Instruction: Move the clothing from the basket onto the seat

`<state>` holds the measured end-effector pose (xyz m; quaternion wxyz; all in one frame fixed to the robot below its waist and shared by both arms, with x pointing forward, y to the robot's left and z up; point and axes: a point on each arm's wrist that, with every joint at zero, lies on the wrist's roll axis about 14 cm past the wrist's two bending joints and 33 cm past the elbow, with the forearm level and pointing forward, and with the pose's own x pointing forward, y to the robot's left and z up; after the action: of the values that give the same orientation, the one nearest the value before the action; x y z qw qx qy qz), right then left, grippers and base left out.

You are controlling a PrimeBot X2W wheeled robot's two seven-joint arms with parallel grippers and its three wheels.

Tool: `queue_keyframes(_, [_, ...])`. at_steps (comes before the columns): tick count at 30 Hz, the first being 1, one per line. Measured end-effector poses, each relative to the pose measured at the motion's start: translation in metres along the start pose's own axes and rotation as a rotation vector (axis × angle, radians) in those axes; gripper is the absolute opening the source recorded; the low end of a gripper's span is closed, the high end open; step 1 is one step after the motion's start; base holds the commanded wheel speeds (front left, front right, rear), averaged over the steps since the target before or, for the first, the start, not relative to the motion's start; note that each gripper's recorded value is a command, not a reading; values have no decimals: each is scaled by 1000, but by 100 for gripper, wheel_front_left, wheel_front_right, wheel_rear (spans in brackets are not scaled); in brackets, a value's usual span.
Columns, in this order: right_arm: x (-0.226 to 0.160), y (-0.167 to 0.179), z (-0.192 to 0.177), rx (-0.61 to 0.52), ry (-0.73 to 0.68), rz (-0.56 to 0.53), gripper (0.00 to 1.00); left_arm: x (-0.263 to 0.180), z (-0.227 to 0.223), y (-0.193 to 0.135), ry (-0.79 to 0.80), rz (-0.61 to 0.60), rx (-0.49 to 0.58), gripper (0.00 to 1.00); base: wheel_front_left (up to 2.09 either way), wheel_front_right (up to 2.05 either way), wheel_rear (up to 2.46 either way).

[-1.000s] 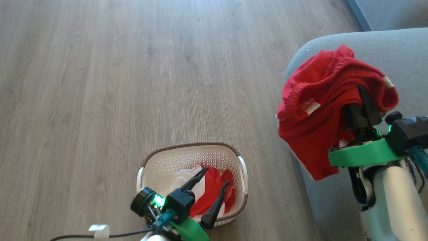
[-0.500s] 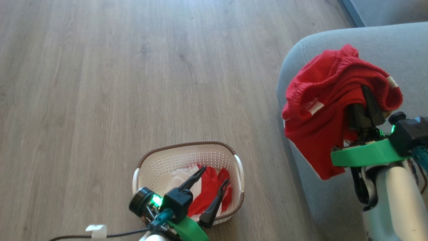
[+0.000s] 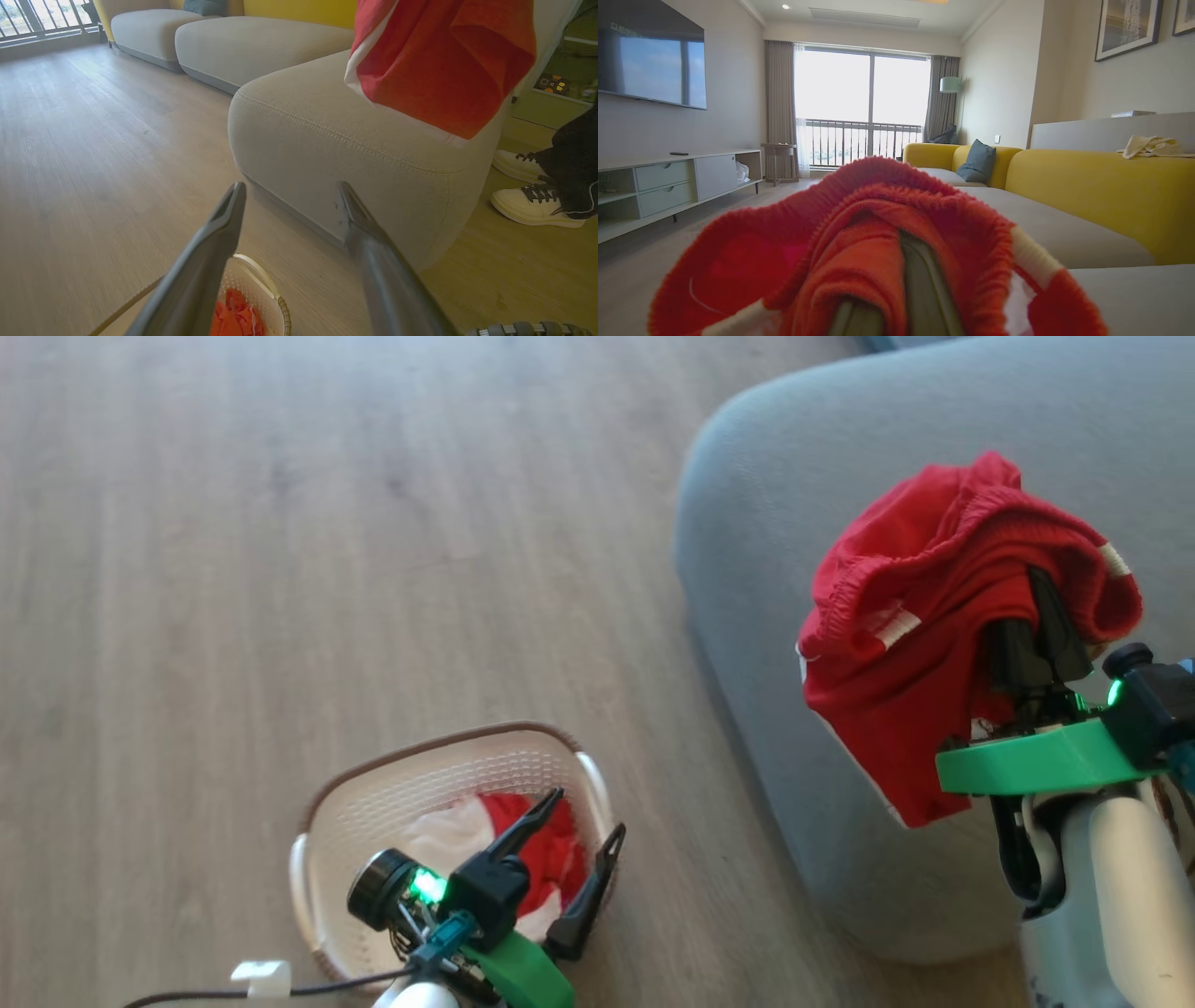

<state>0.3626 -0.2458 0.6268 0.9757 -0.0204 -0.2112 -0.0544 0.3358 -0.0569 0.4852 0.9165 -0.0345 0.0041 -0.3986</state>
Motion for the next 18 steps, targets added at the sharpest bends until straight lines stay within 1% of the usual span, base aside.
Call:
queue_keyframes(8, [-29,-51,9,-66,18,-143,0,26,-9,-38,18,-164,11,100,0,0,0])
queue_keyframes(18, [-64,-109,26,-147,26,-325,0,55,-15,-85,13,-368,0,100,0,0,0])
